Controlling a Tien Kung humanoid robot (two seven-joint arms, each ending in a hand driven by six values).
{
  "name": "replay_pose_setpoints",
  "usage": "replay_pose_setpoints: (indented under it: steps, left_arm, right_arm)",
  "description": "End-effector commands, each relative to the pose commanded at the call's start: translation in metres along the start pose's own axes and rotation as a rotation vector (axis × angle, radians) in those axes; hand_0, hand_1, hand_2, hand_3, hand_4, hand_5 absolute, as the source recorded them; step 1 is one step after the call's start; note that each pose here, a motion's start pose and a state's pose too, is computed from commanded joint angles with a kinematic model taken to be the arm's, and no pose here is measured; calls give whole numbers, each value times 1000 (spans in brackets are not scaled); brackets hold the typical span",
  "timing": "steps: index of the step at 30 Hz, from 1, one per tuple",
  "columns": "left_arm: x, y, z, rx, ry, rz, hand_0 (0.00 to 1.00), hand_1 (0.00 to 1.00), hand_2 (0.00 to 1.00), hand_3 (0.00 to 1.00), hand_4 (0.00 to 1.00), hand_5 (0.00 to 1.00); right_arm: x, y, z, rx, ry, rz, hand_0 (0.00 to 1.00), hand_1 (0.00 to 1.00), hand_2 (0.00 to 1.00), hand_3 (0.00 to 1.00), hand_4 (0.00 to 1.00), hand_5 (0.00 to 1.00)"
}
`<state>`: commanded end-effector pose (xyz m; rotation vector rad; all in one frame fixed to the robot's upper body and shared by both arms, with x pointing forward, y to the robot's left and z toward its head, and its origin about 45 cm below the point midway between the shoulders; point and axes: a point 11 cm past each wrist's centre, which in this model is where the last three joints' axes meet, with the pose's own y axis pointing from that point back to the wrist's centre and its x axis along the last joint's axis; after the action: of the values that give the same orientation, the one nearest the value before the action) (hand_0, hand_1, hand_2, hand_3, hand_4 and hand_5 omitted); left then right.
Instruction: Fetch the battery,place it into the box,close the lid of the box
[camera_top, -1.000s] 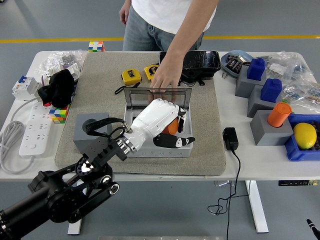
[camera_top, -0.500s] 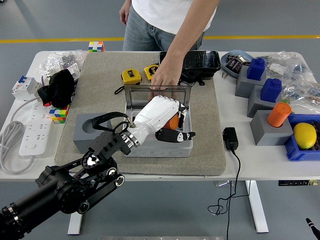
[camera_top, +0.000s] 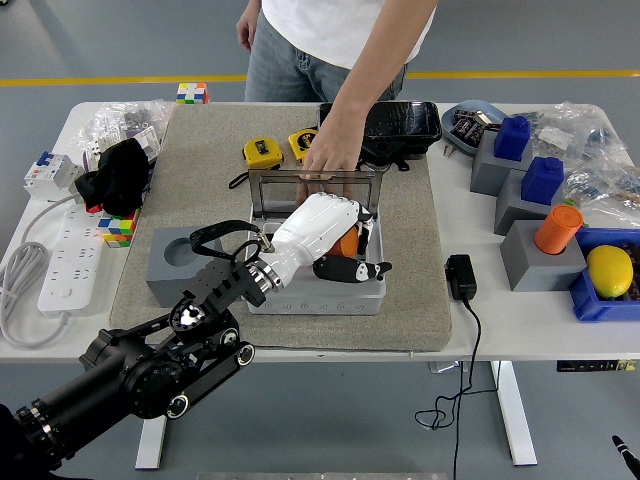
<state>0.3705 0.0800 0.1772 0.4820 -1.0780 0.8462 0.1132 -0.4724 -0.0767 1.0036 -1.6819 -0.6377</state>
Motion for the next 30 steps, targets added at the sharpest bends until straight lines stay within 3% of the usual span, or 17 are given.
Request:
replay_pose_setpoints:
  steps: [16, 30]
  left_arm:
    - [0, -1, -1, 6, 3, -11, 117, 65, 107, 93, 910, 644]
    - [-1, -1, -1, 1, 3, -19, 191, 126, 151, 134, 921, 665]
  right_arm:
    - [-1, 0, -3, 5, -3, -2, 914, 904, 860, 890, 998, 998]
    - [-1, 0, -2, 3, 0, -2, 914, 904, 858, 889, 998, 998]
